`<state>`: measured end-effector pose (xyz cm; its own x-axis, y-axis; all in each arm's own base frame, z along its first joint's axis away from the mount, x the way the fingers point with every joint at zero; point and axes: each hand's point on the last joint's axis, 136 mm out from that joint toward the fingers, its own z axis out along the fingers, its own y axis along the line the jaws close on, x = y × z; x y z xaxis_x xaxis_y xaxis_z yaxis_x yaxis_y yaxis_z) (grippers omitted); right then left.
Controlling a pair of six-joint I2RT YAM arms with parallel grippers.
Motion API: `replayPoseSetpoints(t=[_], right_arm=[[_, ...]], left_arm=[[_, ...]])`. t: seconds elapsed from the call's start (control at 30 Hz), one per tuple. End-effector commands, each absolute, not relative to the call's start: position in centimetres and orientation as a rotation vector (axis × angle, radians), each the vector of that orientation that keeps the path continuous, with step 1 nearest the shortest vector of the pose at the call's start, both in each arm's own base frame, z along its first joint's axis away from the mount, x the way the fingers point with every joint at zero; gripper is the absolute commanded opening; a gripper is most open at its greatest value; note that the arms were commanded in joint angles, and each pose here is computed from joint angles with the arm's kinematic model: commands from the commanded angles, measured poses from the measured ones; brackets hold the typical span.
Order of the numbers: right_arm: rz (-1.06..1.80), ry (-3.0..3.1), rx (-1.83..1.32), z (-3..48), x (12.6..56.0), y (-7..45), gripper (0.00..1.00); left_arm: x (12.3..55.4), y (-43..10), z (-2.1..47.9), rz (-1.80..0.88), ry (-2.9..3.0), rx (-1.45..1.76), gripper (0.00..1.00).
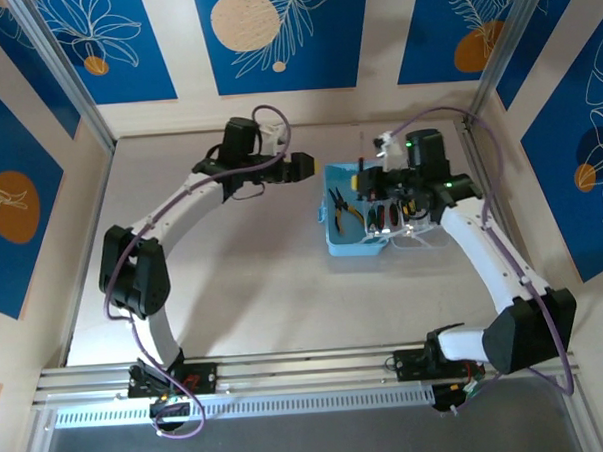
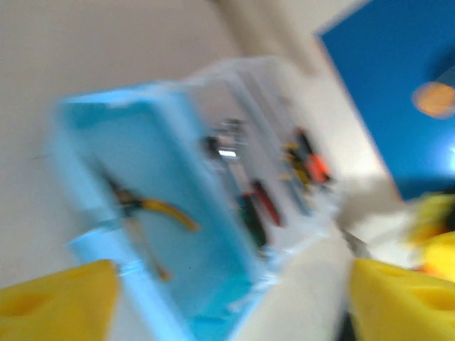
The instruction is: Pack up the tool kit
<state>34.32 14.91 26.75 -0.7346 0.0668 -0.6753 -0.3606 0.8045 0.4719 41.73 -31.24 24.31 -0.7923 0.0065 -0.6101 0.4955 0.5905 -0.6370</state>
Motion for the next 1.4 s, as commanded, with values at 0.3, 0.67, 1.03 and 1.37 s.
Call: replayPoseSetpoints(t=[0.3,0.67,1.03,1.37], right_arm=[[-0.221,2.727,0.230,18.1,33.6,-3.4,0.00],[-0.226,2.760,0.219,16.1,34.6,-3.7,0.00],[-0.155,2.789,0.190,14.2,35.1,-2.4,0.09],[-0.144,2.809,0.197,13.7,35.0,-2.4,0.23]], left_arm=[[42.1,-21.9,17.1,-0.525,2.525,0.432,1.00],[41.5,-23.1,15.1,-0.604,2.564,0.424,1.00],[41.2,-23.9,14.4,-0.622,2.576,0.438,1.00],[41.0,-24.3,13.9,-0.630,2.584,0.454,1.00]])
